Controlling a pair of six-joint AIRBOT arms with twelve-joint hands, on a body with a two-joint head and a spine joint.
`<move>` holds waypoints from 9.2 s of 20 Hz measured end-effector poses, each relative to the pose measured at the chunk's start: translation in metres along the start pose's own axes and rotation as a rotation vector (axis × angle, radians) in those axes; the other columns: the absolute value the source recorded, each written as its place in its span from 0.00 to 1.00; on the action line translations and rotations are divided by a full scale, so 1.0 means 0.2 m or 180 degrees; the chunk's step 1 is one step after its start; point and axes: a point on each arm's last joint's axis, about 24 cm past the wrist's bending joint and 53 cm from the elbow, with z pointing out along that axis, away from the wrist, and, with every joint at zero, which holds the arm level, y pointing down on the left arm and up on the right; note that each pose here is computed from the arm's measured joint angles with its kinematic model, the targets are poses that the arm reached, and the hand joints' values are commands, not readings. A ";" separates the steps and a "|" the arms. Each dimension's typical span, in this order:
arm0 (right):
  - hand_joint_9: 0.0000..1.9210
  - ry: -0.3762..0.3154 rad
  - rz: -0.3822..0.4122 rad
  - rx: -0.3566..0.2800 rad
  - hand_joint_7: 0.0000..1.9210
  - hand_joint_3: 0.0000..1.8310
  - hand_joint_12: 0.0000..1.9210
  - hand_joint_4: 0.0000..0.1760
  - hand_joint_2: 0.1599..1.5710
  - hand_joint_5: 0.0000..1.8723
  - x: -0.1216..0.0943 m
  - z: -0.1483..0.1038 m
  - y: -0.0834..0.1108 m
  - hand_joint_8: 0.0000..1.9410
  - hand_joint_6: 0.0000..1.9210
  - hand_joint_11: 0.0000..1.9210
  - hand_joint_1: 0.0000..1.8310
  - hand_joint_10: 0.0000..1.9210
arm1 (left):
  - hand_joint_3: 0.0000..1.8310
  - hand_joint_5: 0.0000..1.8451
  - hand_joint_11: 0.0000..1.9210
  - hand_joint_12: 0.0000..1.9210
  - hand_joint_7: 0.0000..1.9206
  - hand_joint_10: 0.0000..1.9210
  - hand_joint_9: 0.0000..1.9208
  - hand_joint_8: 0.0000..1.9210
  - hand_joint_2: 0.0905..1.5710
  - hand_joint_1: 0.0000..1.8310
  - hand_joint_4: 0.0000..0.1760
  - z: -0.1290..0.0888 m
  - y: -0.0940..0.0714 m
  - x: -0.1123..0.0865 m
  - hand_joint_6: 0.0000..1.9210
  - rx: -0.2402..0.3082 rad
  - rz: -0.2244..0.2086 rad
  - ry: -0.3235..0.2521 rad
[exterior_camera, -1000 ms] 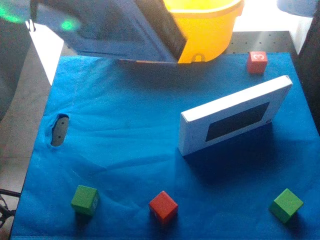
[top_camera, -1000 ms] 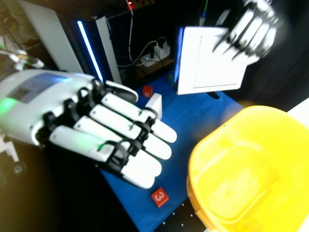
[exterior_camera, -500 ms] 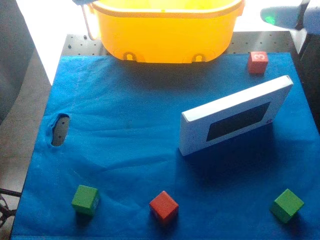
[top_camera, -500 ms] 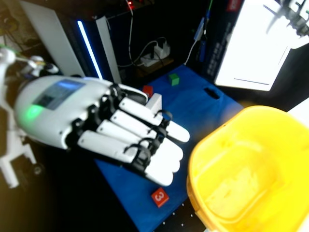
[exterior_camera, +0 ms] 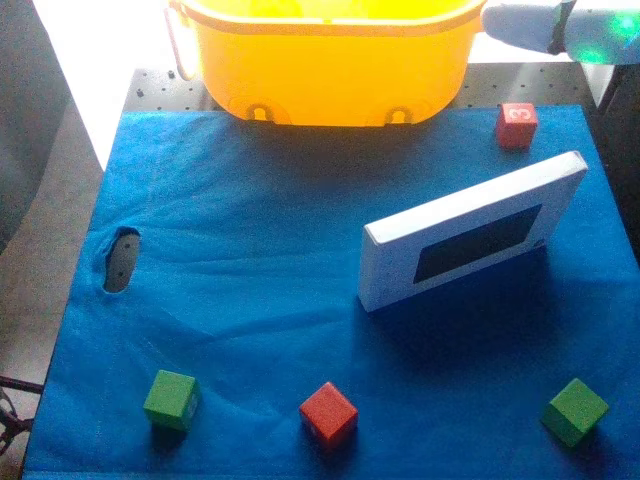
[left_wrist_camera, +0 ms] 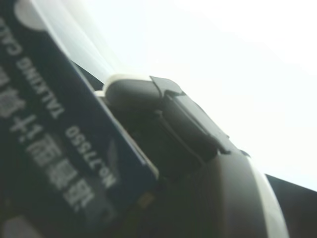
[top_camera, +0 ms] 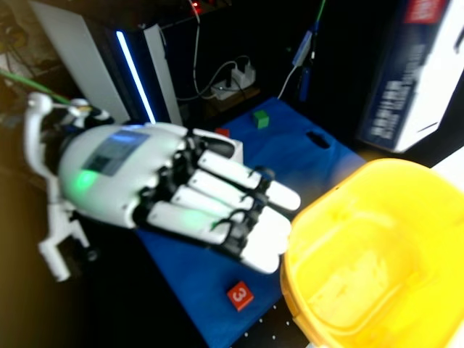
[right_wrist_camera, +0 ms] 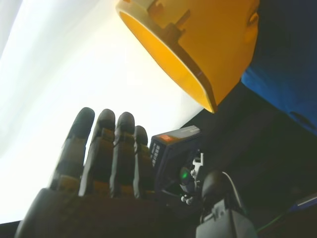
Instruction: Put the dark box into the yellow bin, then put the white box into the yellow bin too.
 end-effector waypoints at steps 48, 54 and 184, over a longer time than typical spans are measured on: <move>0.12 0.0202 0.0207 -0.0177 0.16 0.00 0.22 0.66 0.53 0.08 0.13 -0.16 0.11 0.00 0.00 0.02 0.02 0.00 | 0.00 0.30 0.22 0.02 0.25 0.01 0.24 0.00 0.48 0.65 0.00 -0.05 0.14 0.14 0.01 -0.0013 -0.0437 -0.0105; 0.13 0.0377 0.0267 -0.0097 0.17 0.00 0.30 0.75 0.52 0.07 0.23 -0.21 0.09 0.00 0.00 0.00 0.02 0.00 | 0.00 0.31 0.21 0.01 0.25 0.00 0.24 0.00 0.48 0.64 0.31 -0.08 0.20 0.17 0.00 -0.0124 -0.0463 -0.0083; 0.01 -0.0823 0.0382 -0.0341 0.00 0.01 0.00 1.00 0.39 0.00 -0.45 0.53 0.13 0.00 0.00 0.01 0.49 0.00 | 0.01 0.01 0.00 0.00 0.00 0.00 0.01 0.00 0.62 0.49 1.00 -0.45 -0.31 0.19 0.00 0.1319 -0.1189 -0.0847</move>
